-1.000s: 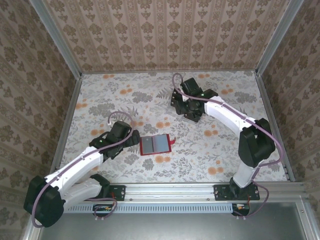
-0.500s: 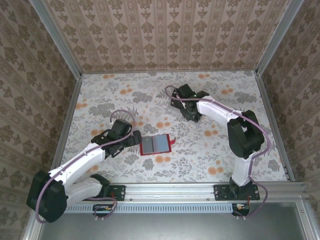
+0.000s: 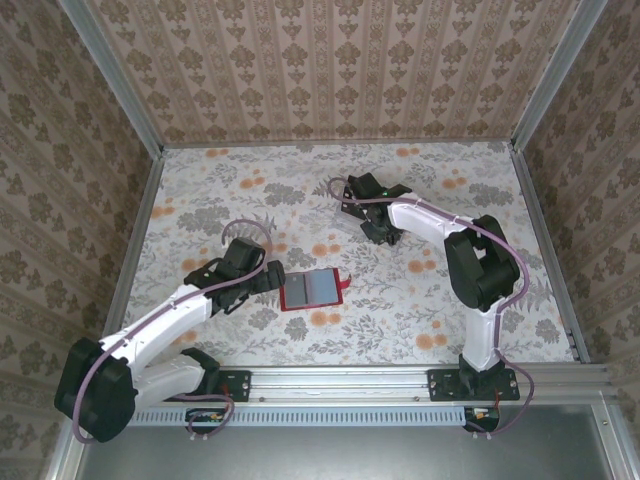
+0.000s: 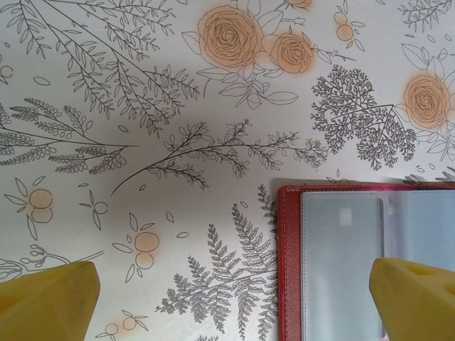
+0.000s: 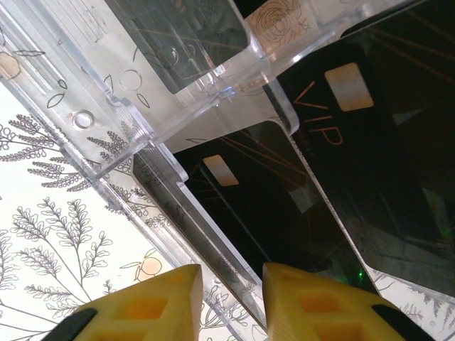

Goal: Put the credit cards into the card holder

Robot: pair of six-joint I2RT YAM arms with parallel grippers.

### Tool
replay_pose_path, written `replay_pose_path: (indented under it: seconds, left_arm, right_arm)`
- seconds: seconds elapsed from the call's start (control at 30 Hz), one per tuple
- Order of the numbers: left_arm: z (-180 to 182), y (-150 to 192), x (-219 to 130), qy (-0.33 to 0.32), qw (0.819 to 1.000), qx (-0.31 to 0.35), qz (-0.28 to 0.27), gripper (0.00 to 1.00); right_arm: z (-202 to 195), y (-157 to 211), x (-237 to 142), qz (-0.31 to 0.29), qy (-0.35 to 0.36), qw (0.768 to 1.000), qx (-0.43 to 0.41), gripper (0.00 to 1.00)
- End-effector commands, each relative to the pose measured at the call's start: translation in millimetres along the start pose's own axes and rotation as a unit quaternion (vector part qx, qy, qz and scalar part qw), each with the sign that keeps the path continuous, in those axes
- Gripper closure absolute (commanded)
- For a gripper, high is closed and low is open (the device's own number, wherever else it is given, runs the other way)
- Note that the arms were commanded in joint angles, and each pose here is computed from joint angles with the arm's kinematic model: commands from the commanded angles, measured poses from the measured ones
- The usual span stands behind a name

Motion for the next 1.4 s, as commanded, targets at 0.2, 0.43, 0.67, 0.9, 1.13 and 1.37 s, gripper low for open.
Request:
replay_pose_path:
  seconds: [0.2, 0.43, 0.67, 0.9, 1.13, 1.37]
  left_arm:
    - [-4, -9, 0, 0.010, 1.000, 0.002, -0.009, 0.00]
    - [-5, -9, 0, 0.013, 1.000, 0.001, -0.008, 0.00]
    - [-7, -10, 1, 0.016, 1.000, 0.002, -0.007, 0.00]
    - [-9, -11, 1, 0.021, 1.000, 0.005, -0.006, 0.00]
    - [-11, -11, 2, 0.024, 1.000, 0.009, -0.004, 0.00]
    - [-10, -8, 5, 0.021, 1.000, 0.016, 0.004, 0.00]
  right_arm:
    - [1, -4, -11, -0.007, -0.005, 1.000, -0.007, 0.83]
    - [8, -5, -8, -0.005, -0.013, 1.000, -0.021, 0.89]
    - [15, -14, -16, -0.025, 0.005, 0.997, -0.067, 0.92]
    - [17, -18, -19, -0.036, 0.041, 0.992, -0.116, 1.00]
    - [15, -31, -53, -0.086, 0.051, 0.989, -0.109, 1.00]
    - [27, -39, -118, -0.155, -0.005, 0.986, -0.058, 1.00]
Point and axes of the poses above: each hand's point on the last joint's axis, 136 mm out from that joint toward the fingers, its own x axis out along the fingers, its own z axis along the line the jaws close on, y = z × x, the point moved 1 cm from there along -x, back along the fingers, and after that the axes turned 12 degrees about x, right-handed, at the moved point
